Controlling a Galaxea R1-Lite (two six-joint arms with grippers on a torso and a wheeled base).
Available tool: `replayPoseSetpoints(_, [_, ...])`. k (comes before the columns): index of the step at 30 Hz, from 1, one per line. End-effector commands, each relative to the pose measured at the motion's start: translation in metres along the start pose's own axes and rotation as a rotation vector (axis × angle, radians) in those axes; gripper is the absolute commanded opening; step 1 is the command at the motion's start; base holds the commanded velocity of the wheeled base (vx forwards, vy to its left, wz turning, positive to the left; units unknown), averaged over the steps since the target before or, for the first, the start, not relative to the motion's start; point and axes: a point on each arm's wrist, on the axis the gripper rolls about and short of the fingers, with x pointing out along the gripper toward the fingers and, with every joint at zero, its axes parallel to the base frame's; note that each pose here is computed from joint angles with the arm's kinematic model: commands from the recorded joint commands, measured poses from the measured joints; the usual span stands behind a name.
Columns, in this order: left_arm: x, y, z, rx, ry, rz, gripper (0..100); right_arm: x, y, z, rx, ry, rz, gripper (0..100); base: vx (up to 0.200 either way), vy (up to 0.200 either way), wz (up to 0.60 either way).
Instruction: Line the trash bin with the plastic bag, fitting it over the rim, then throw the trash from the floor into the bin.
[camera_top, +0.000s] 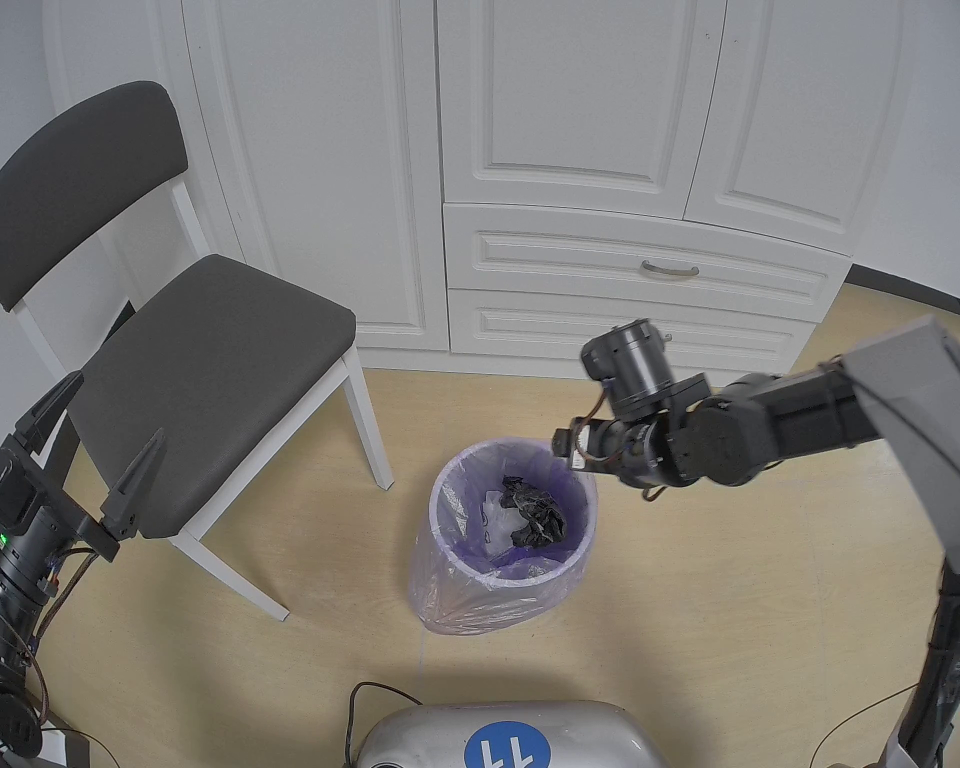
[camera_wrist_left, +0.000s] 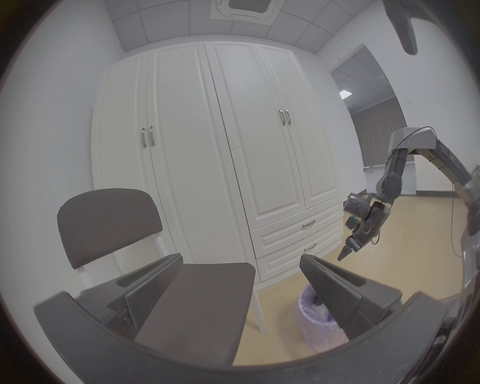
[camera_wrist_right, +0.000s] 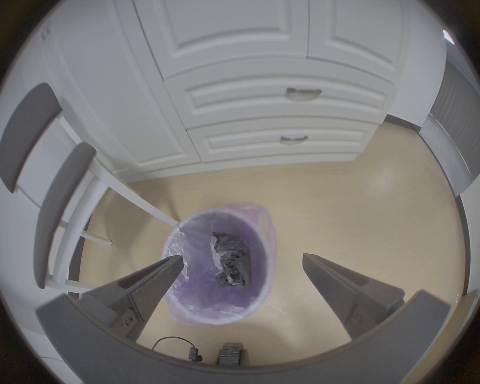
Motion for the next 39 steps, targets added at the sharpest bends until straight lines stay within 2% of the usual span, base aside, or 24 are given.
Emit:
replayPoseSetpoints(1, [-0.019,0.001,0.026,-0.207,-0.140,0.021,100,-0.190,-0.099,0.028,0.058,-0.301,0.062,100,0.000,0.000,0.00])
replayPoseSetpoints(3, [-0.021,0.001,0.030,-0.228,-0.164,0.020,100,-0.205,-0.106,0.026,0.067,-0.330,0.071,100,0.000,0.000,0.00])
replayPoseSetpoints(4, [-0.023,0.004,0.044,-0.275,-0.230,0.021,100,-0.247,-0.131,0.017,0.083,-0.409,0.096,100,0.000,0.000,0.00])
replayPoseSetpoints(5, [-0.022,0.006,0.048,-0.297,-0.247,0.026,100,-0.262,-0.142,0.011,0.084,-0.441,0.092,100,0.000,0.000,0.00])
replayPoseSetpoints(7, [-0.021,0.010,0.050,-0.314,-0.246,0.049,100,-0.284,-0.164,-0.001,0.094,-0.506,0.058,100,0.000,0.000,0.00])
replayPoseSetpoints(8, [-0.021,0.010,0.050,-0.313,-0.244,0.052,100,-0.285,-0.166,-0.002,0.096,-0.511,0.055,100,0.000,0.000,0.00])
replayPoseSetpoints(10, [-0.021,0.019,0.044,-0.293,-0.186,0.131,100,-0.305,-0.196,-0.022,0.124,-0.582,-0.050,100,0.000,0.000,0.00])
replayPoseSetpoints(13, [-0.021,0.029,0.040,-0.282,-0.115,0.207,100,-0.309,-0.213,-0.039,0.151,-0.609,-0.145,100,0.000,0.000,0.00])
replayPoseSetpoints(15, [-0.020,0.031,0.041,-0.290,-0.091,0.214,100,-0.314,-0.217,-0.045,0.168,-0.647,-0.153,100,0.000,0.000,0.00])
replayPoseSetpoints(17, [-0.021,0.030,0.043,-0.302,-0.074,0.209,100,-0.327,-0.223,-0.057,0.189,-0.746,-0.154,100,0.000,0.000,0.00])
replayPoseSetpoints(22, [-0.040,0.021,0.055,-0.355,-0.111,0.203,100,-0.357,-0.232,-0.086,0.135,-0.914,-0.207,100,0.000,0.000,0.00])
replayPoseSetpoints(26, [-0.059,0.012,0.071,-0.371,-0.116,0.167,100,-0.382,-0.238,-0.109,0.158,-1.030,-0.206,100,0.000,0.000,0.00])
replayPoseSetpoints(27, [-0.060,0.011,0.072,-0.371,-0.116,0.165,100,-0.382,-0.238,-0.111,0.159,-1.032,-0.207,100,0.000,0.000,0.00])
replayPoseSetpoints(30, [-0.085,0.001,0.103,-0.368,-0.120,0.151,100,-0.396,-0.244,-0.142,0.144,-1.058,-0.273,100,0.000,0.000,0.00])
replayPoseSetpoints(31, [-0.086,0.001,0.104,-0.368,-0.120,0.151,100,-0.396,-0.244,-0.143,0.144,-1.058,-0.275,100,0.000,0.000,0.00])
replayPoseSetpoints(32, [-0.099,-0.003,0.123,-0.371,-0.113,0.150,100,-0.401,-0.246,-0.157,0.126,-1.065,-0.293,100,0.000,0.000,0.00])
replayPoseSetpoints(33, [-0.100,-0.004,0.125,-0.373,-0.113,0.150,100,-0.402,-0.246,-0.158,0.124,-1.068,-0.294,100,0.000,0.000,0.00])
replayPoseSetpoints(34, [-0.116,-0.010,0.141,-0.373,-0.112,0.147,100,-0.404,-0.245,-0.165,0.114,-1.077,-0.322,100,0.000,0.000,0.00])
replayPoseSetpoints(35, [-0.116,-0.010,0.141,-0.373,-0.112,0.147,100,-0.404,-0.245,-0.165,0.114,-1.077,-0.322,100,0.000,0.000,0.00])
replayPoseSetpoints(36, [-0.136,-0.020,0.153,-0.383,-0.101,0.137,100,-0.409,-0.244,-0.173,0.112,-1.105,-0.328,100,0.000,0.000,0.00])
replayPoseSetpoints(39, [-0.156,-0.030,0.161,-0.378,-0.105,0.133,100,-0.407,-0.244,-0.178,0.114,-1.116,-0.325,100,0.000,0.000,0.00])
